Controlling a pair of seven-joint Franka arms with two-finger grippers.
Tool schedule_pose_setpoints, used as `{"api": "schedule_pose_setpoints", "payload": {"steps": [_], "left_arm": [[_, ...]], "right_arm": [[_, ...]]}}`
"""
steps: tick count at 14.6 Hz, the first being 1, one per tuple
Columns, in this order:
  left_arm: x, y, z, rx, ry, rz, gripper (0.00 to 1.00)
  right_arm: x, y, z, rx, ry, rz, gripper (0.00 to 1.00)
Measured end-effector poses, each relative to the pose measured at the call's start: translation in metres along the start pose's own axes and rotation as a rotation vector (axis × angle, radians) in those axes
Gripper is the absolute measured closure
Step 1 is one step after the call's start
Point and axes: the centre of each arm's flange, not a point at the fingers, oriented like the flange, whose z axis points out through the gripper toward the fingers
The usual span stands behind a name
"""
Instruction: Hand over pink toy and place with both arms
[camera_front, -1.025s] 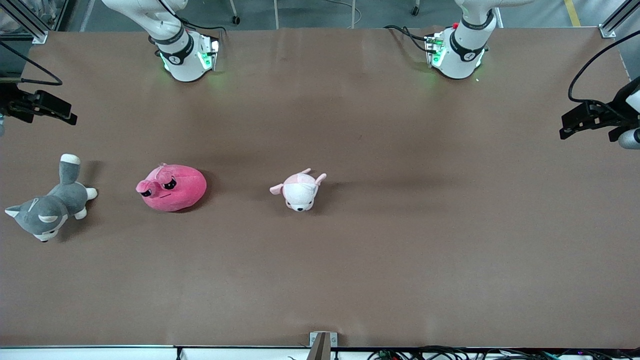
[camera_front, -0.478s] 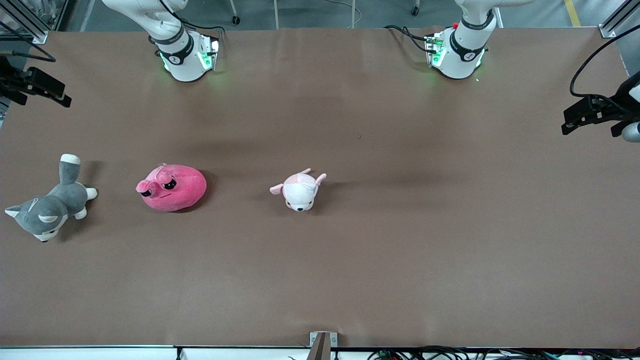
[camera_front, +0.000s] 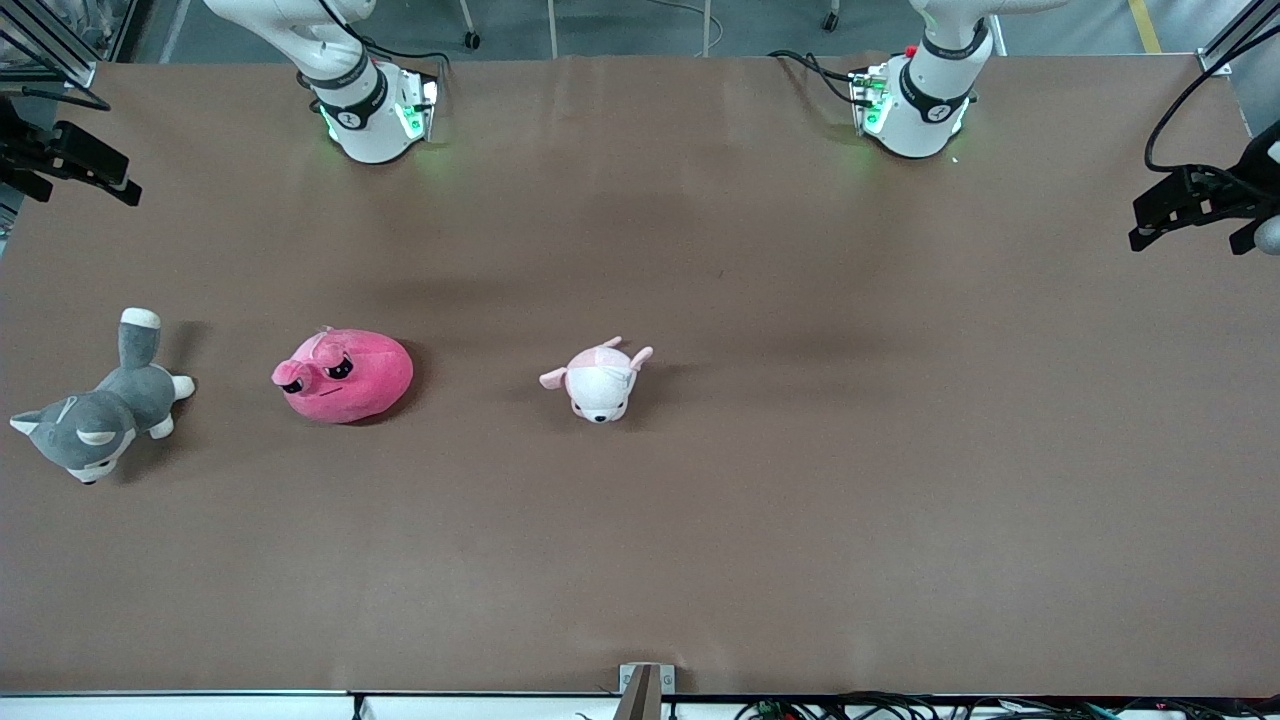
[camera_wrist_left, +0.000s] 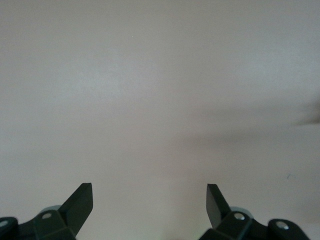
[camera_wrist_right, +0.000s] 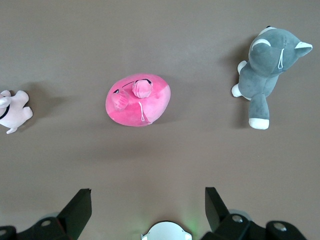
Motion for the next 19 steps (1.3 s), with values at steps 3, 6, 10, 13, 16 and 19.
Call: {"api": "schedule_pose_setpoints", "payload": {"steps": [3, 6, 10, 13, 16, 19], "left_arm": [[0.000, -0.005, -0.001, -0.010, 0.004, -0.010, 0.00], [-0.001, -0.004, -0.004, -0.013, 0.015, -0.010, 0.00], [-0.001, -0.002, -0.013, -0.011, 0.036, -0.007, 0.00], [-0.001, -0.002, -0.016, -0.011, 0.043, -0.008, 0.00], [-0.001, -0.001, -0.016, -0.012, 0.043, -0.007, 0.00], [0.001, 0.003, -0.014, -0.014, 0.039, 0.000, 0.00]], "right_arm": [[0.000, -0.003, 0.000, -0.001, 0.000, -0.005, 0.00], [0.000, -0.007, 0.000, -0.002, -0.003, -0.018, 0.00], [-0.001, -0.007, 0.000, -0.002, -0.003, -0.038, 0.00], [-0.001, -0.007, 0.000, -0.002, -0.002, -0.040, 0.00], [-0.004, -0.012, 0.001, -0.004, -0.021, -0.050, 0.00], [-0.006, -0.022, 0.000, -0.006, -0.022, -0.069, 0.00]]}}
